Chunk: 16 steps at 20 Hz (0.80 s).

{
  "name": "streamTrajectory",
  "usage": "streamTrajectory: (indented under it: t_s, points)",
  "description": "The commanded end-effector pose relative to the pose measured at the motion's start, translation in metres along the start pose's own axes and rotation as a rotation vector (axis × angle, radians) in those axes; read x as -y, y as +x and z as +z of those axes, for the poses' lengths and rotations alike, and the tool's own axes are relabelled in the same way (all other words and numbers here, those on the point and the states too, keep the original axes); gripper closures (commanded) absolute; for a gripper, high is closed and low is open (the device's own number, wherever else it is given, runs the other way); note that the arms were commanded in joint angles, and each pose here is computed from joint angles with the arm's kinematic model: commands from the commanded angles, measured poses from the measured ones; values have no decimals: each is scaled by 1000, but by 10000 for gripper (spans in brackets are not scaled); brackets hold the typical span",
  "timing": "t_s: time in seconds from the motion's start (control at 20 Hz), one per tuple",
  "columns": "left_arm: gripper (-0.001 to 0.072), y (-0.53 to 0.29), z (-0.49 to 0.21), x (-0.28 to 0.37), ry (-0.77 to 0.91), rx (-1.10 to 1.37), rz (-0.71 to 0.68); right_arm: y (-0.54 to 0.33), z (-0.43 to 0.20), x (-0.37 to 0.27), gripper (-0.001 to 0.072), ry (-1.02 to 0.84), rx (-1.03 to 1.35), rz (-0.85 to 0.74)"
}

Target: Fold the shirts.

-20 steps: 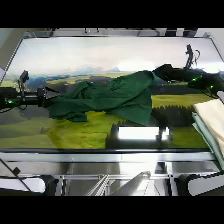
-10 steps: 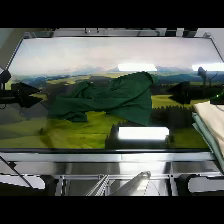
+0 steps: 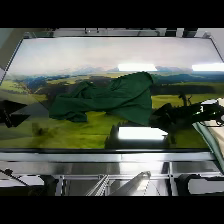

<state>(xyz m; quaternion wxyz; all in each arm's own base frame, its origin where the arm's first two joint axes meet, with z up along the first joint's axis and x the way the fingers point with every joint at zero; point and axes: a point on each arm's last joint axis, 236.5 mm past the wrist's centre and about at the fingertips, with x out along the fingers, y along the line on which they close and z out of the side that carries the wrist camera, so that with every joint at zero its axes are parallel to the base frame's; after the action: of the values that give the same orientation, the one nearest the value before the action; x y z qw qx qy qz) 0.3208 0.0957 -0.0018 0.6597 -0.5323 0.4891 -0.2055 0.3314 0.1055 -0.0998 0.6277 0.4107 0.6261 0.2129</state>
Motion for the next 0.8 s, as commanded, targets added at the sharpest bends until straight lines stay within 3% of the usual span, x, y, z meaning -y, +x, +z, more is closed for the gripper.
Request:
streamTrajectory:
  t_s: [0.0, 0.2, 0.25, 0.35, 0.4, 0.6, 0.75]
  points:
    - [-8, -5, -15, -31, -83, 3, 67, 38, -21, -2, 256, -25, -74, -48]
    - [-7, 12, -31, -47, -97, -61, 132, 67, -21, -21, 251, -39, -59, -18]
    - [-7, 17, -33, -48, -91, -76, 142, 67, -18, -24, 283, -46, -48, -6]
    - [-7, 29, -33, -45, -66, -101, 158, 64, -13, -24, 646, -50, -32, 2]
    - [-7, 39, -34, -43, -47, -120, 170, 63, -12, -24, 692, -48, -29, 3]
    - [-6, 84, -22, -43, 52, -141, 259, 63, -15, -25, 693, -49, -41, 9]
    - [11, 116, -24, -35, 104, -237, 252, 63, -21, -29, 693, -49, -64, 24]
